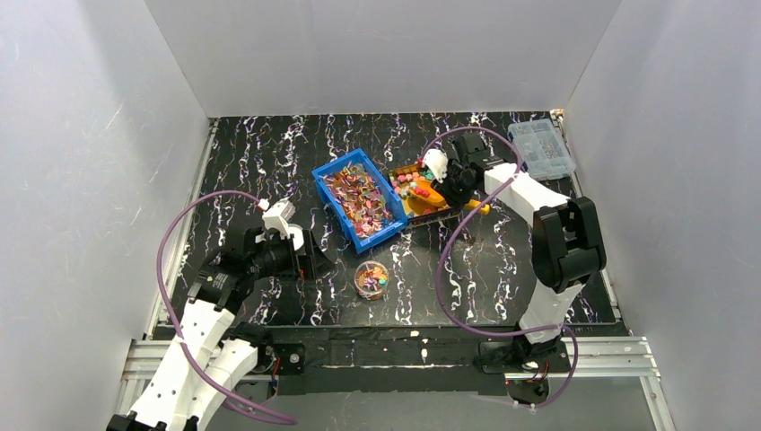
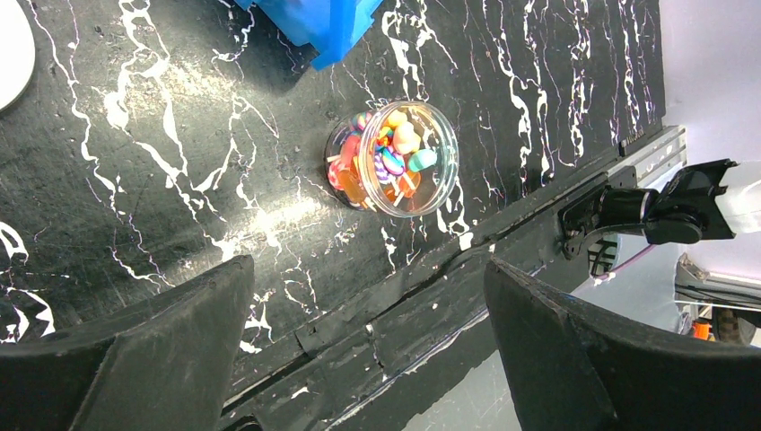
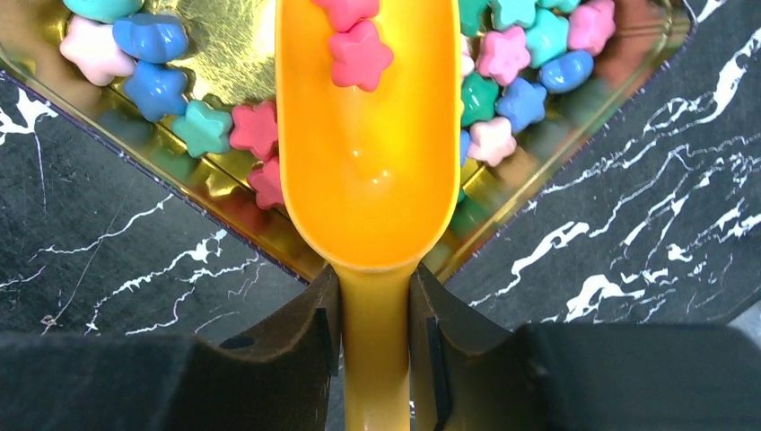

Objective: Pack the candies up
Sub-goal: Scoop the fake candies from the storage box, then place the fake candies in the packing bottle.

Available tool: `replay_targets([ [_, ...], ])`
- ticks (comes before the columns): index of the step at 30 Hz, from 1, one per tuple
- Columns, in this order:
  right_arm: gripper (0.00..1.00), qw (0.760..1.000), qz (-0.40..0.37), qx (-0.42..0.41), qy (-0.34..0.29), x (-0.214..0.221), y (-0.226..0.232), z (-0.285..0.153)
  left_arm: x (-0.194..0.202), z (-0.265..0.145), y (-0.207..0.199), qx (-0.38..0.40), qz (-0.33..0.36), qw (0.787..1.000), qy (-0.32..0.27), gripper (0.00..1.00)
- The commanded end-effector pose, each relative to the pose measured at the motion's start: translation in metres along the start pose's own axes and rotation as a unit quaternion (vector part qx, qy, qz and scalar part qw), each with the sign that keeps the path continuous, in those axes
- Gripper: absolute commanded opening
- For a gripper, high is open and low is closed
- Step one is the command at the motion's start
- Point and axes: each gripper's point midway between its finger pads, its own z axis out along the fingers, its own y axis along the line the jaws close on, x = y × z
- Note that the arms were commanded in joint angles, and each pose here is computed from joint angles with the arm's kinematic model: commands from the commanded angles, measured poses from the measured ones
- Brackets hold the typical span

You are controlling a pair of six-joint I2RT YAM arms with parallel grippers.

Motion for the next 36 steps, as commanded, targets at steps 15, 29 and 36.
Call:
replay_targets([
  [15,0.01,0.987,0.080,0.084,-0.116,-0.042,-0.009,-0.090,0.004,0.000,-0.004,0.013,0.009,1.000,0.010,0.99],
  [29,0.01,0.988,0.088,0.064,-0.112,-0.059,0.071,-0.158,0.002,-0.002,-0.006,0.017,0.013,1.000,-0.002,0.99],
  [36,0.01,0.992,0.113,-0.001,-0.049,-0.057,0.162,-0.185,0.000,-0.005,-0.006,0.016,0.016,1.000,-0.013,0.99],
])
